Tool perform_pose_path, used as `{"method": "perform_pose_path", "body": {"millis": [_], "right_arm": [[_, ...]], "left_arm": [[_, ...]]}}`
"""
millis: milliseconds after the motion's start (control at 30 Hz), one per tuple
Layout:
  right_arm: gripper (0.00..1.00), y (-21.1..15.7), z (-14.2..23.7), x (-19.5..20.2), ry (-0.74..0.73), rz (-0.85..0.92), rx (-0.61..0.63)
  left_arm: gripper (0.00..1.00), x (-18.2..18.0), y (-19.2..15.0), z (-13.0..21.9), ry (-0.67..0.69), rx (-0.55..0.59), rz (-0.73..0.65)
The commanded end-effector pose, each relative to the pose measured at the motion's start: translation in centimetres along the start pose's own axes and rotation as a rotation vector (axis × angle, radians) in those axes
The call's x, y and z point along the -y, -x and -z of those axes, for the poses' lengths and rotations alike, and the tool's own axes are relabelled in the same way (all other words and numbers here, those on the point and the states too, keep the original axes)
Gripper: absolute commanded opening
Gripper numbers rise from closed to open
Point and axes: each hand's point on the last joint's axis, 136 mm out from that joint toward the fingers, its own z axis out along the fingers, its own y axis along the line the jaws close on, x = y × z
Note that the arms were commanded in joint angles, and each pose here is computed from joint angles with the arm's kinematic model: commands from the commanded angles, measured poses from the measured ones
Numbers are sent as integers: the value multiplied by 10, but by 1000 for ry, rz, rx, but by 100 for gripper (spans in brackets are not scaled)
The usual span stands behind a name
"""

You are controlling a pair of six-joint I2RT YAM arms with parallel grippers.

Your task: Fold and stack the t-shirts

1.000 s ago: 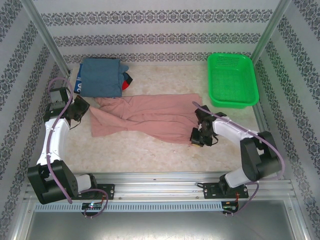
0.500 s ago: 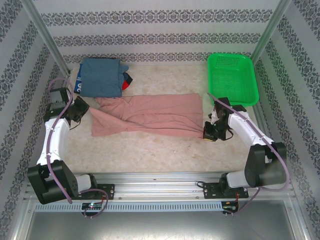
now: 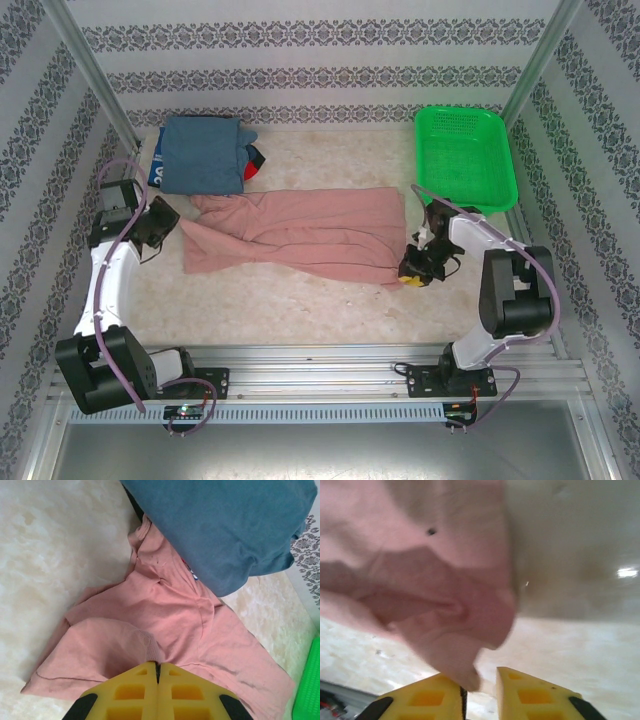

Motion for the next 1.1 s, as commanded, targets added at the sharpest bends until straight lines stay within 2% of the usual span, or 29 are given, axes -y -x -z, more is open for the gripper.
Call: {"method": "perform_pose_path", "body": {"millis": [0, 133, 333, 500, 667, 1067], "right_arm": [[28, 9, 25, 20, -119, -52, 105], [34, 6, 45, 17, -113, -76, 204], [37, -17, 54, -40, 50, -29, 229], [38, -36, 40, -56, -102, 220, 180], [38, -40, 26, -39, -340, 392, 116], [39, -16, 0, -32, -545, 504, 23]], "left_arm": [[0, 0, -11, 1, -13, -23, -23], [0, -1, -16, -1, -16, -33, -21], [0, 2, -17, -2, -23, -34, -29], [0, 3, -15, -5, -26, -35, -35], [0, 3, -15, -6, -28, -34, -43], [0, 4, -13, -5, -33, -25, -42]]}}
